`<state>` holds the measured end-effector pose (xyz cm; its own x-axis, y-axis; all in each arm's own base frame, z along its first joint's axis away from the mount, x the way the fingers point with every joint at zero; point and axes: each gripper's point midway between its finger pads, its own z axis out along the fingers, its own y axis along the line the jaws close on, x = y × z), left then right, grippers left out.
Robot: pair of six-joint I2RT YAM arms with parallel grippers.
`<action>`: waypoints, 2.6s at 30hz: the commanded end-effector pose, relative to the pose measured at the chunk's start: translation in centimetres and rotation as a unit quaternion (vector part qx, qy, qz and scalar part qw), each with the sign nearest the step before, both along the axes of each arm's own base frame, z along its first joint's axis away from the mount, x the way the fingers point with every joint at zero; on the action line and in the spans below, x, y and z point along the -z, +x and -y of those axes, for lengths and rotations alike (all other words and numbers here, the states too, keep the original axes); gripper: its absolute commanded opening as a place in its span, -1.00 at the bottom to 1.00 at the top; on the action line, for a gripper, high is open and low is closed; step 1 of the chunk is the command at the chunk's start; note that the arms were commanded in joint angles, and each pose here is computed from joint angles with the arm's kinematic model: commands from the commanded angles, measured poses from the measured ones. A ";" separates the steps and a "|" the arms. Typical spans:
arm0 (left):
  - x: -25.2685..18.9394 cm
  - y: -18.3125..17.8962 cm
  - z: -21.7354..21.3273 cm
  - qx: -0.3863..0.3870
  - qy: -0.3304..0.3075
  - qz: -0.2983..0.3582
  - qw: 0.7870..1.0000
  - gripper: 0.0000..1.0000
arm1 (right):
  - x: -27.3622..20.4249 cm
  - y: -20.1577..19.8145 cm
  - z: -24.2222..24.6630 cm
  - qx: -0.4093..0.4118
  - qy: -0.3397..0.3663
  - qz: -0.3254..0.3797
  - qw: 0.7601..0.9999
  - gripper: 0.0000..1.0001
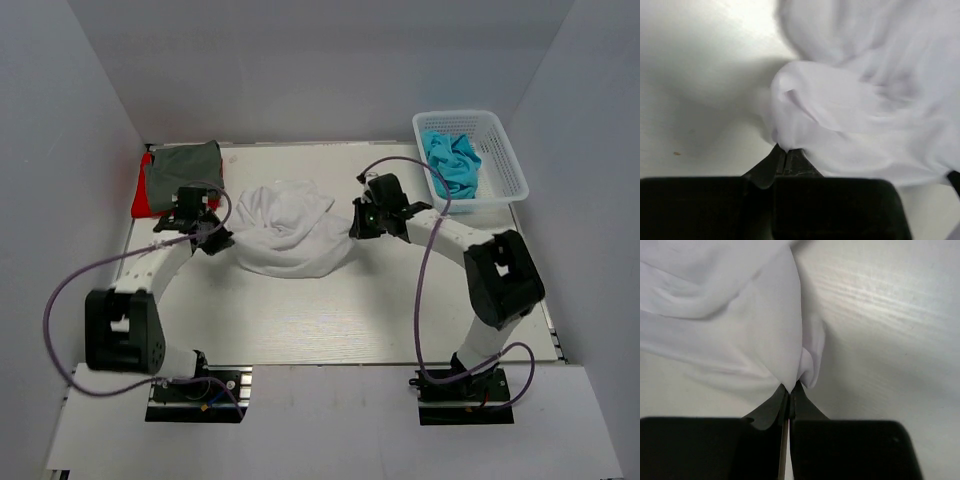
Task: Fold and stack the t-shirts
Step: Flatten out the tshirt
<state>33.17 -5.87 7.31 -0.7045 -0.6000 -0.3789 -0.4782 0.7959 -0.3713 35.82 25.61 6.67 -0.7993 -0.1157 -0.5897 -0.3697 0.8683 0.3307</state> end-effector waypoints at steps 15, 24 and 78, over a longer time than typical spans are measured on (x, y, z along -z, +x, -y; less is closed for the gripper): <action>-44.5 -3.2 1.4 0.066 -0.022 0.552 0.831 -1.00 | -44.0 -2.0 5.0 0.048 0.164 0.480 0.861 -1.00; -49.3 -4.8 -0.5 0.023 0.006 0.583 0.812 -1.00 | -52.4 -3.7 10.8 0.146 0.131 0.569 0.799 -1.00; -8.5 -6.0 1.1 0.014 -0.041 0.095 0.995 0.99 | -9.6 -1.0 14.9 0.228 -0.117 0.059 0.965 0.81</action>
<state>25.12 -7.30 13.74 -0.6808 -0.6215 -0.3877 -0.4059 0.7606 -0.5066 33.33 9.67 12.75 -0.8017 0.0703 -0.5936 0.0720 0.9972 0.0209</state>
